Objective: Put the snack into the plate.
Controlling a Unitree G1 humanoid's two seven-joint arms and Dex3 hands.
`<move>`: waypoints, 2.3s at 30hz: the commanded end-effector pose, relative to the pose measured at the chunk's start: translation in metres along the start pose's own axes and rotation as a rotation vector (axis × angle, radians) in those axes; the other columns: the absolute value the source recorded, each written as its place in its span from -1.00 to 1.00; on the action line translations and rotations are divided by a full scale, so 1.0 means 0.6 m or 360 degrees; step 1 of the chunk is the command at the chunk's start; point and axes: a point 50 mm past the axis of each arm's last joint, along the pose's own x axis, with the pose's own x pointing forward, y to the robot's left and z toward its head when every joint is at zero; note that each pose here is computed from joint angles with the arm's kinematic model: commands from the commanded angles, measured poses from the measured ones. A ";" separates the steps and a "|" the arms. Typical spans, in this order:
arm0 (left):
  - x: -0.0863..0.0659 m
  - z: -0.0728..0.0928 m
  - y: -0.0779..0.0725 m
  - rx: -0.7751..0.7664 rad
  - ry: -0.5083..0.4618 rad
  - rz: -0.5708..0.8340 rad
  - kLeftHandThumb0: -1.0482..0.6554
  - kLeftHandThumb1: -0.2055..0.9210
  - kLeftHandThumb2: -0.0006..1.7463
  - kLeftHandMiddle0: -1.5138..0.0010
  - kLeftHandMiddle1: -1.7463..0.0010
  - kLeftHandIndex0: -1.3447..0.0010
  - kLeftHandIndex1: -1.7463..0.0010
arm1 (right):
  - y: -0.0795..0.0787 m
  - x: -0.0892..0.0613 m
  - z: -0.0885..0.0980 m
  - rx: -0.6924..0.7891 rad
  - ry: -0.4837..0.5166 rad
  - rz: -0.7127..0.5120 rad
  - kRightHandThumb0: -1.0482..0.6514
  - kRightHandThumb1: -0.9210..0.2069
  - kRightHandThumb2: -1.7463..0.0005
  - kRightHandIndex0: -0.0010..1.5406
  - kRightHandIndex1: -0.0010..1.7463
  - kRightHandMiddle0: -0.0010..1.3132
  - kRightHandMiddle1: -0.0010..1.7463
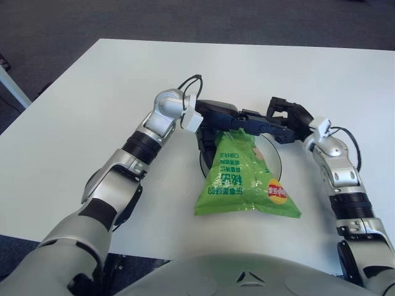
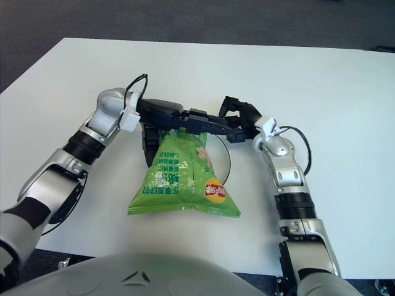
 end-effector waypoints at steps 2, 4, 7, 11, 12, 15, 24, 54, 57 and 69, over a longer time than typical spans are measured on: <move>-0.010 0.004 0.013 0.0205 0.0103 -0.0020 -0.88 0.79 -0.79 1.00 1.00 1.00 1.00 | 0.027 -0.033 -0.095 0.0071 0.0497 0.0082 -0.54 -0.88 0.03 -0.75 0.01 -0.86 0.31; -0.011 0.005 0.013 0.0279 0.0120 -0.0018 -0.85 0.77 -0.80 1.00 1.00 1.00 1.00 | 0.018 -0.017 -0.080 0.0016 0.0519 0.0098 -0.60 -0.94 0.04 -0.87 -0.19 -0.93 0.12; -0.014 0.003 0.011 0.0377 0.0148 -0.0014 -0.81 0.75 -0.80 1.00 1.00 1.00 1.00 | 0.004 0.002 -0.046 -0.0060 0.0507 0.0120 -0.70 -0.98 0.02 -0.96 -0.48 -0.98 -0.17; -0.015 -0.002 0.007 0.0470 0.0206 -0.0039 -0.77 0.74 -0.80 1.00 1.00 1.00 1.00 | 0.005 -0.005 -0.053 -0.0131 0.0522 0.0157 -0.80 -1.00 0.00 -0.99 -0.70 -1.00 -0.41; -0.016 -0.003 0.006 0.0489 0.0213 -0.0042 -0.76 0.74 -0.79 1.00 1.00 1.00 1.00 | 0.005 -0.006 -0.054 -0.0134 0.0525 0.0166 -0.82 -1.00 -0.01 -0.99 -0.73 -1.00 -0.46; -0.016 -0.005 0.002 0.0574 0.0230 -0.0031 -0.75 0.76 -0.79 1.00 1.00 1.00 1.00 | 0.006 -0.007 -0.056 -0.0100 0.0527 0.0199 -0.84 -1.00 -0.03 -1.00 -0.80 -1.00 -0.55; -0.017 -0.008 -0.005 0.0777 0.0294 0.0080 -0.70 0.88 -0.74 1.00 1.00 1.00 1.00 | 0.010 -0.005 -0.063 -0.0007 0.0497 0.0132 -0.76 -1.00 0.11 0.14 0.84 -0.97 0.24; -0.060 -0.005 0.012 0.1576 0.0659 0.0376 -0.23 0.57 -0.03 1.00 1.00 1.00 1.00 | 0.016 -0.026 -0.051 0.0312 0.0262 0.0069 -0.51 -0.88 0.24 0.62 1.00 0.46 1.00; -0.069 0.001 0.016 0.1628 0.0679 0.0392 -0.23 0.49 -0.02 1.00 1.00 1.00 1.00 | 0.019 -0.028 -0.047 0.0297 0.0267 0.0062 -0.46 -0.84 0.16 0.61 1.00 0.43 1.00; -0.095 0.021 0.028 0.1665 0.0740 0.0441 0.15 0.17 0.46 1.00 1.00 1.00 1.00 | 0.018 -0.011 -0.069 0.0260 0.0367 0.0016 -0.42 -0.94 0.09 0.63 1.00 0.36 1.00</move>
